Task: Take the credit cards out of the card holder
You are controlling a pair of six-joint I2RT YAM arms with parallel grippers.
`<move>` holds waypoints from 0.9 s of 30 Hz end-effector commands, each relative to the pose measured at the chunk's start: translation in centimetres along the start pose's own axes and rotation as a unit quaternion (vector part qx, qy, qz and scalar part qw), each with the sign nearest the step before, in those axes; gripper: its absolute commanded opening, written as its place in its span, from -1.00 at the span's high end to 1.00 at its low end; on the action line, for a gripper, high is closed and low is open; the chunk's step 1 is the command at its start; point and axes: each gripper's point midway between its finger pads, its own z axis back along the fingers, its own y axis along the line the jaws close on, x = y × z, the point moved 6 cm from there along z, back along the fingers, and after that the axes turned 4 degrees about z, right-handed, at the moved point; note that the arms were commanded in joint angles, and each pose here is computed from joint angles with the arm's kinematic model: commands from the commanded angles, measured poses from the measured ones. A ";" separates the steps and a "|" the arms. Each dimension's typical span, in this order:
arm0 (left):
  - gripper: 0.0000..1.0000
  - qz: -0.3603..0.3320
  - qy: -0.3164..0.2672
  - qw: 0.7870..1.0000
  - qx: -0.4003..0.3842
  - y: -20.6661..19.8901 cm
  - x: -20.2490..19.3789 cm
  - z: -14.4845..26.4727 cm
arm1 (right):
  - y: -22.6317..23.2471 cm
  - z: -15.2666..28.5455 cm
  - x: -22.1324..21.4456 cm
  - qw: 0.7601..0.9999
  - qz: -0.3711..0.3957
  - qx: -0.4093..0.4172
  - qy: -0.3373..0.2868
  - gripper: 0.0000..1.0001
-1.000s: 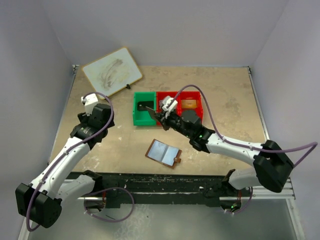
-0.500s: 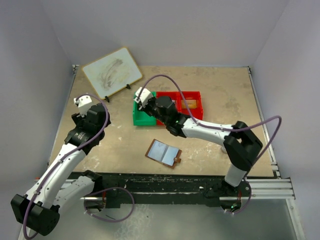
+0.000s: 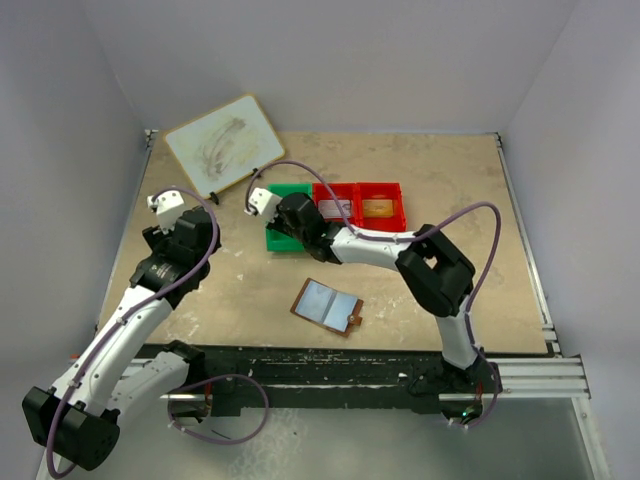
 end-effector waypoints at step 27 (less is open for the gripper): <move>-0.53 0.009 -0.026 1.000 -0.003 0.1 1.6 0.5 | -3.0 -4.1 -0.3 0.986 0.125 -0.090 0.068 1.00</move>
